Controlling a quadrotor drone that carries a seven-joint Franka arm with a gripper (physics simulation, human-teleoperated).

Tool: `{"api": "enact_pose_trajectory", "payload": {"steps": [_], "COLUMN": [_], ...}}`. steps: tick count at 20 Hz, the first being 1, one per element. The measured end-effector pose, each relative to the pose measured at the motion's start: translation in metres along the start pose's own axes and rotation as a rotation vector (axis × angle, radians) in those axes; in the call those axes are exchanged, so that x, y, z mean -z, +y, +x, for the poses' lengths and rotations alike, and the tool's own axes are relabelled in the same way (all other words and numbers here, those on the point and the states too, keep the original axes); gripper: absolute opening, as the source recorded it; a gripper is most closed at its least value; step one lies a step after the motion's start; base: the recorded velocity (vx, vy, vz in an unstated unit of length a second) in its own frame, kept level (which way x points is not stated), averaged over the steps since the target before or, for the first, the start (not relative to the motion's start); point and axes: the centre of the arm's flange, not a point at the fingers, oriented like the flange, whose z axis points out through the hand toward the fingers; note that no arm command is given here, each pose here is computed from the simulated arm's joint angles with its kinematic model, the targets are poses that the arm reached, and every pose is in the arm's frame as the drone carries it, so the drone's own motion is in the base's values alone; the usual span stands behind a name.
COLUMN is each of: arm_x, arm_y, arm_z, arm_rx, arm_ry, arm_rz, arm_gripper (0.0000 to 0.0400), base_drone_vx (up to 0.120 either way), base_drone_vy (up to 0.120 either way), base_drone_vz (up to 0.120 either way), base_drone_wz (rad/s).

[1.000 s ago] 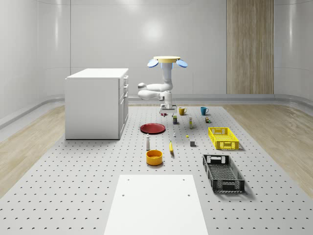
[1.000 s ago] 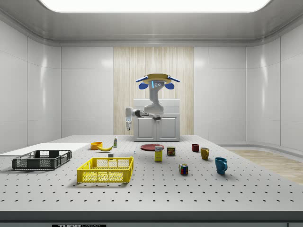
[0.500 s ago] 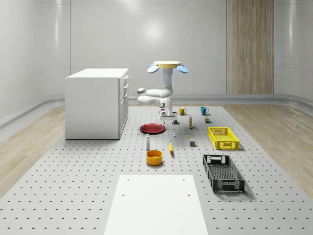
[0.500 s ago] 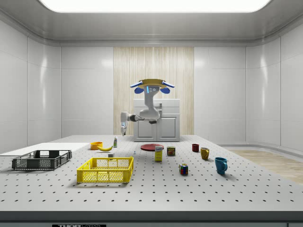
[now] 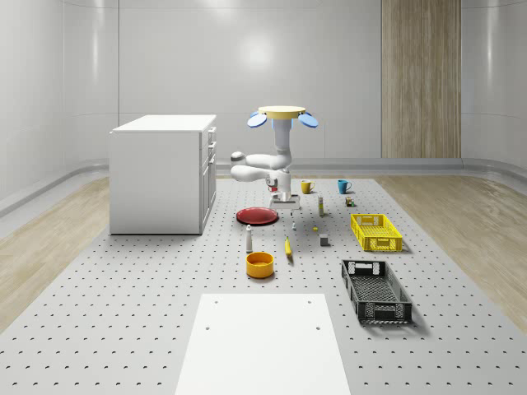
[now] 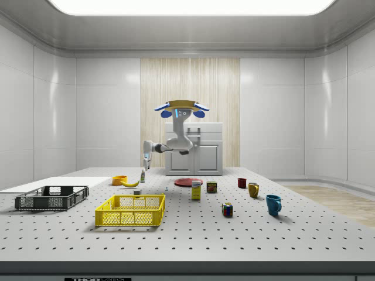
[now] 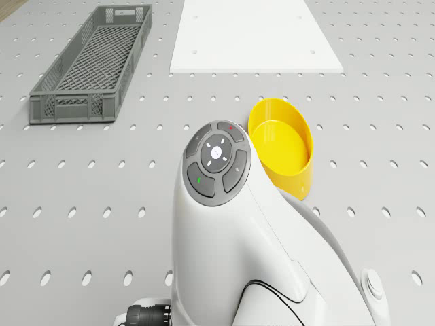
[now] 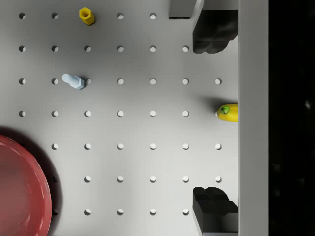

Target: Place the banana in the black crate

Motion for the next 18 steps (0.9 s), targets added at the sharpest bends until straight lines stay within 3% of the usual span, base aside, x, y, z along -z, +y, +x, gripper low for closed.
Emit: {"api": "enact_pose_trajectory", "payload": {"steps": [3, 9, 13, 18], "arm_x": [0.0, 0.0, 0.0, 0.0], "arm_y": [0.0, 0.0, 0.0, 0.0], "arm_z": [0.0, 0.0, 0.0, 0.0], "arm_rx": [0.0, 0.0, 0.0, 0.0], "arm_ry": [0.0, 0.0, 0.0, 0.0], "arm_rz": [0.0, 0.0, 0.0, 0.0], "arm_gripper": [0.04, 0.04, 0.04, 0.04], "base_drone_vx": [0.12, 0.12, 0.12, 0.12], "base_drone_vy": [0.0, 0.0, 0.06, 0.0], "base_drone_vz": [-0.027, -0.12, 0.0, -0.112], "base_drone_wz": [0.0, 0.0, 0.0, 0.0]}}
